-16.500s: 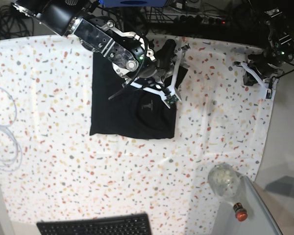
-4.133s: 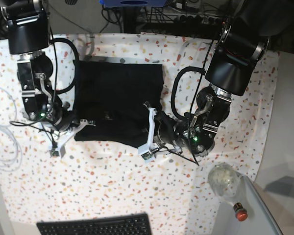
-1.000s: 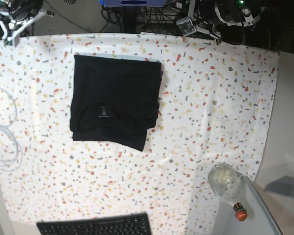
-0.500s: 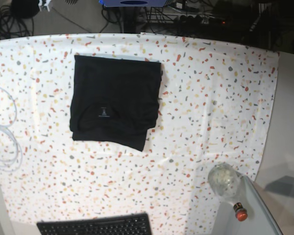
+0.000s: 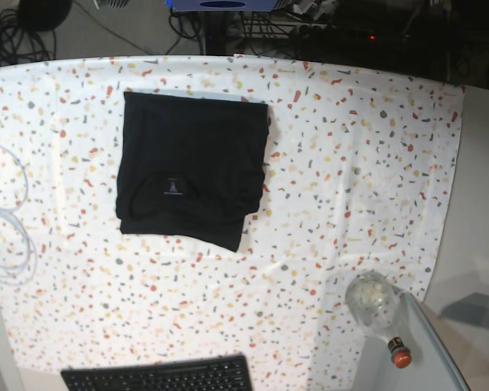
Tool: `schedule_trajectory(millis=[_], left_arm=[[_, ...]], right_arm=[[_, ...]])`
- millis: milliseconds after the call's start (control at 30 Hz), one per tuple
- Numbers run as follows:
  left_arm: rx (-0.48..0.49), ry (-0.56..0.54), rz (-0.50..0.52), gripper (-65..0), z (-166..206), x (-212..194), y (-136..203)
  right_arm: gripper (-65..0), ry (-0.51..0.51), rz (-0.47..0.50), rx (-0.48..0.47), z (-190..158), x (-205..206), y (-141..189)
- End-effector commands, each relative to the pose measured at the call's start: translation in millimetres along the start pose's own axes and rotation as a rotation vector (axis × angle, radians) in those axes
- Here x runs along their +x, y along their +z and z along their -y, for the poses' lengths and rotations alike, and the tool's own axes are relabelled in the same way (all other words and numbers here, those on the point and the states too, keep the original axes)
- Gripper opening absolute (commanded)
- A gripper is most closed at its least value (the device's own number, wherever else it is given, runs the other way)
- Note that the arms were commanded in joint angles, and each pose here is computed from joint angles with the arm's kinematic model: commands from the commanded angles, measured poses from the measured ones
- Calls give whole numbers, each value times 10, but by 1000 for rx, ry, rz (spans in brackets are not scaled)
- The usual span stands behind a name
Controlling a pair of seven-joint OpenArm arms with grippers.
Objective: Layout the t-shirt on the table in an organized manner, then fold the t-shirt properly
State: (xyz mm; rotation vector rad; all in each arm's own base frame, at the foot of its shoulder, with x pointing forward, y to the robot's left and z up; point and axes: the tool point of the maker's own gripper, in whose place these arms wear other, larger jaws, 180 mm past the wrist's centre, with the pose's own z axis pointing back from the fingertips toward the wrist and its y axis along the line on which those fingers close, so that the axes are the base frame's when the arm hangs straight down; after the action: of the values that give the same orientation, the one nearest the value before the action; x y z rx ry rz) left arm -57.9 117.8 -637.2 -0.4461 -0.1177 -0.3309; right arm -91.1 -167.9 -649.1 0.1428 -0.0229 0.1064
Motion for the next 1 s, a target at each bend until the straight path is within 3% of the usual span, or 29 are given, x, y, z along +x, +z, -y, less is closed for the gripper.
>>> schedule_trajectory(millis=[0,167,267,433,633,800,967], left_arm=[[-17,-2,1,-650,50,-19,-1],[-39,-11,40,-650,171,194,-100],[-2,-39,38,-650,107,205,-109],[70,-71,44,-650,-50,236,-93],[85,-74,33,-650,-120,183,-55],[94,-73,17,-650,-170,70,1],[97,-83,44,-650,-197,185,-6]], right_arm=[[-650,3,-5,-5,42,-4,9],[-650,3,-8,-3,26,16,0],[-650,1,0,4,-20,53,-15],[-650,-16,44,64,-424,305,-118],[-650,-24,62,128,-844,421,-172],[-650,-23,68,131,-863,451,-176],[-650,-11,138,131,-842,679,-160]])
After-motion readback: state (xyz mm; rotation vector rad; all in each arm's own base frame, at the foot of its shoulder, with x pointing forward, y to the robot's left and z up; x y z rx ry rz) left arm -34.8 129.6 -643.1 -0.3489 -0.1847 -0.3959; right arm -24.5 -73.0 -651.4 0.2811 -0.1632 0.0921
